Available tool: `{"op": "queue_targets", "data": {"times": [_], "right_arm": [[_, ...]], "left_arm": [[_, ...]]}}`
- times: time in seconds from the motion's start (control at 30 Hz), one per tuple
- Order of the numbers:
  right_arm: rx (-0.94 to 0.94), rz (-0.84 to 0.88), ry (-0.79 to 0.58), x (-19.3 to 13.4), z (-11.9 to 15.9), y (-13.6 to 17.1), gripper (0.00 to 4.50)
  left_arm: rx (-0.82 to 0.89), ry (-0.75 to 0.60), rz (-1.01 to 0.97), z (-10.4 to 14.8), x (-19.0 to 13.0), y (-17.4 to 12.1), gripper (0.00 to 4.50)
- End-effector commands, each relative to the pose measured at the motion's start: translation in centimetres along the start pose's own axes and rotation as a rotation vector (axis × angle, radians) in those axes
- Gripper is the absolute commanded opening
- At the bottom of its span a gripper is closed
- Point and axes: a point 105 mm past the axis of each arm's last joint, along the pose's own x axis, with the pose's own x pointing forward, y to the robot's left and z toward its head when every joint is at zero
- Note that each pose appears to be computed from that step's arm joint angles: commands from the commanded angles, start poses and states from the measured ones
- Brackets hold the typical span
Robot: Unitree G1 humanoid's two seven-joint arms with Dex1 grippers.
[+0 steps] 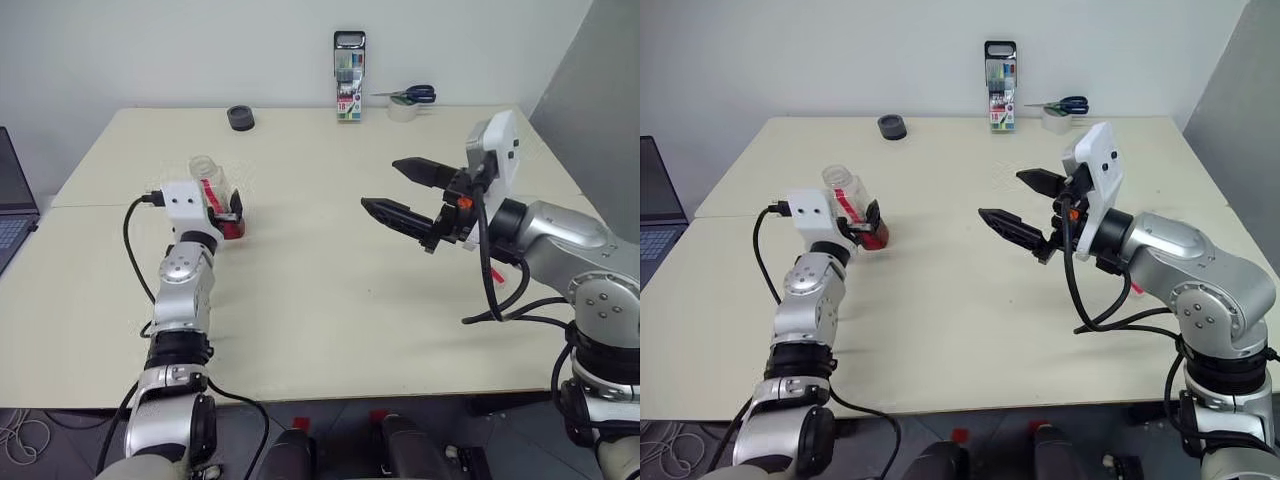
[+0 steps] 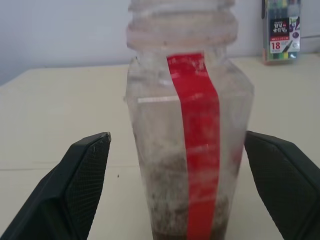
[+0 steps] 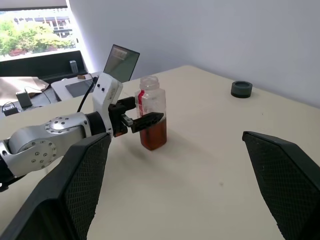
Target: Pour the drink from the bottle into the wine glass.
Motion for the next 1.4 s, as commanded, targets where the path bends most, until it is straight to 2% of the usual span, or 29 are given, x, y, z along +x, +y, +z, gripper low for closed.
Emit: {"op": "queue_targets", "data": {"times": [0.03,0.2,0.4,0.5,0.57,0.63,0.77,0.87,1.0,1.1,1.23,1.4], "right_arm": [[-0.051,-0.026,-0.034,-0.7,0.6,0.1,4.50],[-0.033,-0.090,-0.009,-2.0,-0.7,-0.1,4.50],[0.005,-0.222,0.045,-4.6,-2.9,-1.0,4.50],[0.046,-0.396,0.038,-6.0,-3.9,-3.1,4.50],[0.153,-0.519,0.018,-7.1,-5.0,-4.7,4.50],[0.253,-0.640,0.059,-8.3,-6.9,-6.1,4.50],[0.385,-0.844,0.111,-10.2,-9.7,-8.3,4.50],[0.599,-1.041,0.026,-11.7,-11.5,-10.7,4.50],[0.865,-1.126,-0.123,-11.1,-12.6,-12.5,4.50],[1.016,-1.111,-0.208,-9.7,-13.1,-13.4,4.50],[1.158,-1.092,-0.292,-8.3,-13.9,-14.1,4.50],[1.245,-1.055,-0.353,-6.3,-14.4,-15.0,4.50]], "left_arm": [[0.014,-0.024,0.008,1.1,-0.9,-0.2,4.47],[0.000,0.037,0.011,-0.6,-2.9,-0.4,4.47],[0.106,0.106,-0.179,-1.2,-4.7,-3.0,4.47],[0.135,0.097,-0.483,-0.1,-6.1,-6.8,4.47],[0.112,0.084,-0.728,1.0,-7.7,-9.6,4.47],[0.101,0.067,-0.892,1.9,-8.6,-11.2,4.47],[0.113,0.026,-1.062,3.7,-8.9,-12.8,4.47],[0.138,-0.010,-1.164,5.0,-9.0,-13.9,4.47],[0.161,-0.026,-1.243,6.0,-9.2,-14.1,4.47],[0.181,-0.024,-1.269,6.1,-9.5,-13.6,4.47],[0.208,-0.014,-1.262,6.1,-9.8,-12.7,4.47],[0.242,0.004,-1.262,6.2,-9.7,-12.0,4.47]]}}
